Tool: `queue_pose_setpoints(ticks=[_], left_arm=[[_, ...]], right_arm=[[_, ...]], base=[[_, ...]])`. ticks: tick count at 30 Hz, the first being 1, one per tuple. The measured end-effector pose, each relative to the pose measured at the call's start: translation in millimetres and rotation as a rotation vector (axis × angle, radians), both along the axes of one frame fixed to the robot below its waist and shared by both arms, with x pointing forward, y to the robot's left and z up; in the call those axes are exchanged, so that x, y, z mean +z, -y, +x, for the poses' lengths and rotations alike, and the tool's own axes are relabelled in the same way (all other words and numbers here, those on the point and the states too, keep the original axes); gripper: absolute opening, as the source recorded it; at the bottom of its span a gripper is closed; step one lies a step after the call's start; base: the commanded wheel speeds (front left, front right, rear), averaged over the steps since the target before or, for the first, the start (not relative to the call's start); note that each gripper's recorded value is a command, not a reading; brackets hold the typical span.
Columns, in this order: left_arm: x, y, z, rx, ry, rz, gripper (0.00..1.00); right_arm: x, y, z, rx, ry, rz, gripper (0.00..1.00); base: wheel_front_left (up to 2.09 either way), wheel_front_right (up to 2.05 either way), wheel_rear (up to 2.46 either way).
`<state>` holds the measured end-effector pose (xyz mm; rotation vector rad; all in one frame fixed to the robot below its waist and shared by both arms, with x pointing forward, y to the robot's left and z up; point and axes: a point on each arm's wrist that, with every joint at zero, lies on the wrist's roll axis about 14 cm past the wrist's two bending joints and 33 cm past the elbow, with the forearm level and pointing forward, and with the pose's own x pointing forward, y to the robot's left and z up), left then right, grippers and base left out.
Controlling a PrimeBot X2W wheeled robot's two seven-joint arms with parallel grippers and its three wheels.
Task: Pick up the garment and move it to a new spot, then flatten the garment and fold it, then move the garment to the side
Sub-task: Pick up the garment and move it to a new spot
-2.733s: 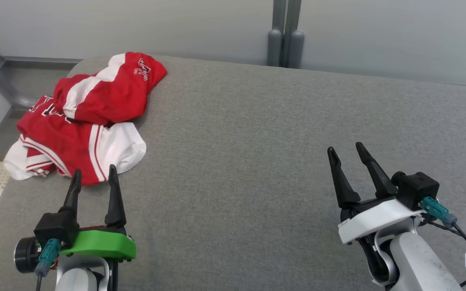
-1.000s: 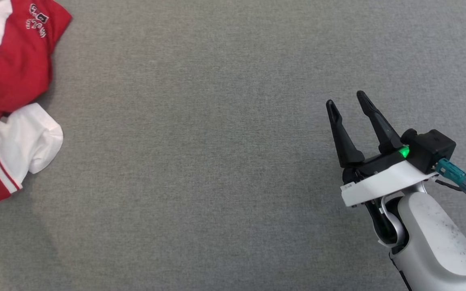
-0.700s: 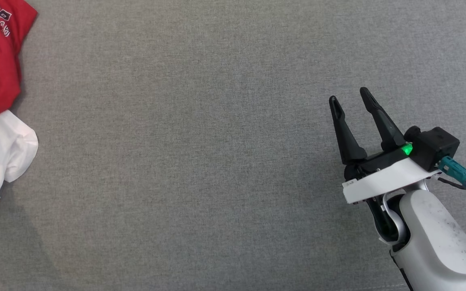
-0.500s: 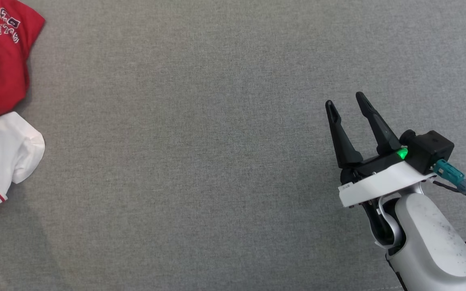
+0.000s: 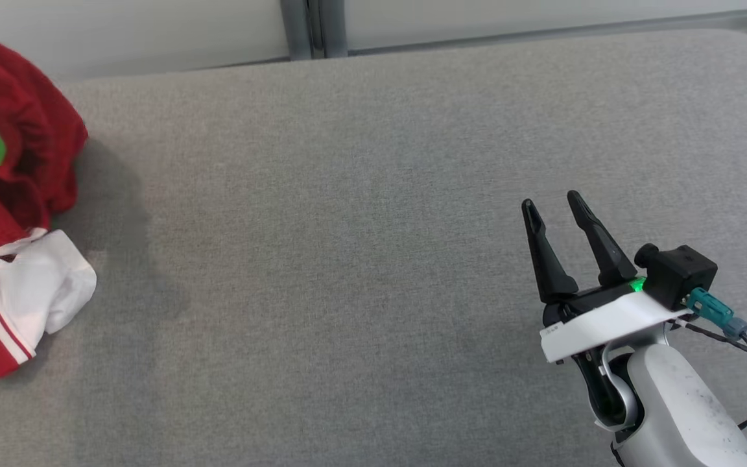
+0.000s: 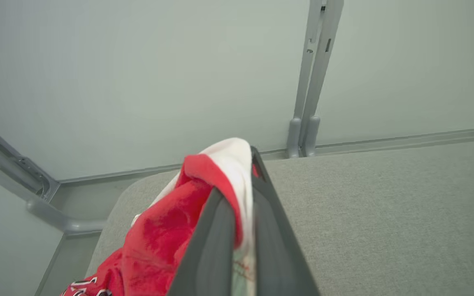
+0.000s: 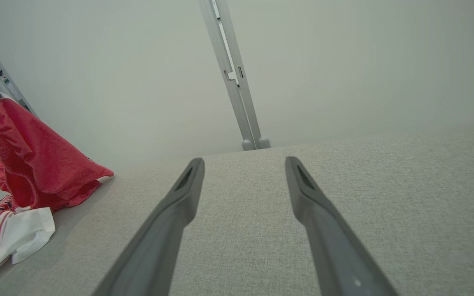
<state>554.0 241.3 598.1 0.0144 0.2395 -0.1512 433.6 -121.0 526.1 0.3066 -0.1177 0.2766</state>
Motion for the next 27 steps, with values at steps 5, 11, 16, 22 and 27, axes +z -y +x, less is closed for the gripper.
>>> queue_pose_setpoints(ticks=[5, 11, 16, 22, 27], left_arm=[[31, 89, -13, -0.233, 0.064, 0.006, 0.0], [88, 186, -38, -0.483, 0.214, -0.093, 0.0], [102, 253, -74, -0.688, 0.223, -0.151, 0.0], [0, 264, -101, -0.749, -0.04, -0.169, 0.0], [-99, 223, -106, -0.613, -0.189, -0.091, 0.0]], right_arm=[[18, 20, -15, -0.063, 0.041, 0.012, 1.0], [24, 52, -34, -0.163, 0.051, 0.023, 1.0], [23, 79, -46, -0.239, 0.048, 0.016, 1.0], [14, 80, -43, -0.243, 0.025, 0.008, 1.0], [4, 75, -39, -0.224, -0.004, -0.002, 1.0]], base=[[0.0, 0.0, 0.0], [0.0, 0.0, 0.0], [0.0, 0.0, 0.0], [0.0, 0.0, 0.0], [0.0, 0.0, 0.0]])
